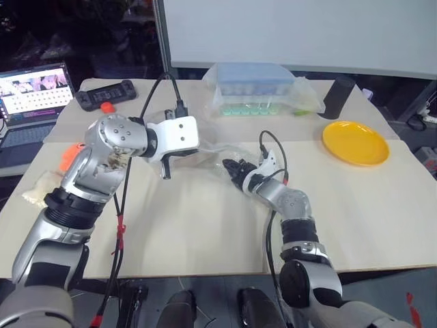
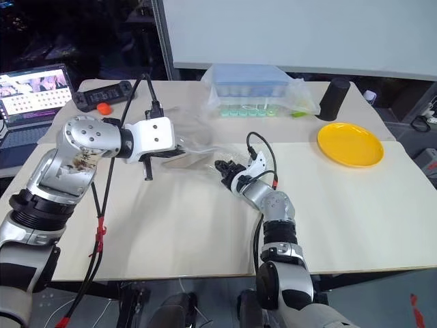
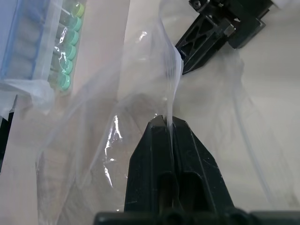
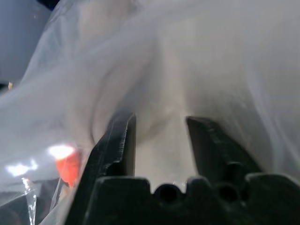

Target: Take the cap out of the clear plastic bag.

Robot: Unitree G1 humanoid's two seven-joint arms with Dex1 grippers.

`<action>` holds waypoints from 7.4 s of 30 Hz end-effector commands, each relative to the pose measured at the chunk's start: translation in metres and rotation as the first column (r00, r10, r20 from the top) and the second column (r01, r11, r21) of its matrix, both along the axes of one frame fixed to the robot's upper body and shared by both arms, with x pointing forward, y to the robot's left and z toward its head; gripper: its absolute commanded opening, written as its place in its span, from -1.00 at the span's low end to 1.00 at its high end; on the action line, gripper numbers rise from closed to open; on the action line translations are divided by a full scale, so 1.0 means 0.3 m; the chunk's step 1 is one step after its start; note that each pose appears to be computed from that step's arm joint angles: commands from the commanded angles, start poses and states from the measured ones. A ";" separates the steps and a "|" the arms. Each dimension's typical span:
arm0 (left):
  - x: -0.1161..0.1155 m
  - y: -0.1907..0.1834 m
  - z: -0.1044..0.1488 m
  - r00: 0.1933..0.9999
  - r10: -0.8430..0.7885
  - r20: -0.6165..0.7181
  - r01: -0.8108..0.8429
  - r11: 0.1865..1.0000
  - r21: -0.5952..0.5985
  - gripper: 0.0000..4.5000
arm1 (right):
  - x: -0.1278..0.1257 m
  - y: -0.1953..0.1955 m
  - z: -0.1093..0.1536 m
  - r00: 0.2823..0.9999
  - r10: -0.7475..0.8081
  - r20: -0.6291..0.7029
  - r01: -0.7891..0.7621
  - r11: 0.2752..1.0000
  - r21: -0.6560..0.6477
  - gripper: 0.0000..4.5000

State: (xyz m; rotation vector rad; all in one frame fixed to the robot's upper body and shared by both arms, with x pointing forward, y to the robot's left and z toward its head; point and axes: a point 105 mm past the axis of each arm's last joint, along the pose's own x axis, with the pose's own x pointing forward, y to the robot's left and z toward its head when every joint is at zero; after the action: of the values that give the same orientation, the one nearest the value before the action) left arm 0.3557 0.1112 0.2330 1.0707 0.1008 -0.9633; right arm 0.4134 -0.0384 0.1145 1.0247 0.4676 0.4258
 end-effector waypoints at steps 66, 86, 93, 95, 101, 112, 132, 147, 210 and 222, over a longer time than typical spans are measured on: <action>-0.004 0.018 0.038 0.994 0.017 0.109 -0.020 1.000 0.022 -1.00 | 0.000 0.412 0.160 0.950 0.270 0.156 -0.280 0.959 0.041 -0.98; 0.023 -0.044 -0.098 0.993 -0.012 0.116 0.015 1.000 -0.026 -1.00 | -0.221 -0.060 0.215 0.996 0.025 -0.085 -0.026 1.000 -0.007 -0.98; 0.039 -0.079 -0.116 0.991 -0.038 0.128 0.043 0.998 -0.038 -1.00 | -0.315 -0.131 0.249 0.978 -0.029 -0.204 0.062 0.986 0.155 -0.98; 0.041 -0.092 -0.127 0.990 -0.053 0.132 0.057 0.998 -0.033 -1.00 | -0.322 -0.152 0.296 0.975 -0.047 -0.216 0.098 0.968 0.230 -0.98; 0.045 -0.124 -0.148 0.989 -0.079 0.124 0.084 0.996 -0.042 -1.00 | -0.371 -0.219 0.351 0.983 -0.138 -0.117 0.154 0.978 0.138 -0.98; 0.111 -0.129 -0.139 0.983 -0.100 0.153 0.106 0.994 -0.030 -1.00 | -0.610 -0.464 0.429 0.880 0.402 0.254 -0.142 0.732 -0.666 -0.98; 0.094 -0.088 -0.181 0.979 -0.115 0.168 0.111 0.993 0.034 -1.00 | -0.765 -0.640 0.836 0.660 0.456 0.597 0.047 0.768 -0.639 -0.98; -0.031 -0.138 -0.305 0.964 -0.250 0.086 0.253 0.967 -0.028 -1.00 | -0.565 -0.744 1.069 0.527 0.040 0.849 0.269 0.940 -0.211 -0.98; -0.170 0.467 -0.131 0.715 0.648 -0.261 -0.517 0.240 -0.822 0.99 | -0.157 -0.578 0.208 0.771 0.350 0.532 0.359 0.451 -0.817 1.00; -0.232 0.434 -0.404 0.588 0.742 -0.324 -0.603 0.135 -0.786 0.99 | -0.139 -0.590 -0.045 0.837 0.211 0.505 0.395 0.406 -0.824 1.00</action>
State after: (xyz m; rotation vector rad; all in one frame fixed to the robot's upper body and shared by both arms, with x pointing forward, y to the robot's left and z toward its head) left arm 0.2854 0.2423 0.1053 0.0239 0.0176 0.0327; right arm 0.3658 -0.2102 0.0888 -0.1960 0.1082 0.2852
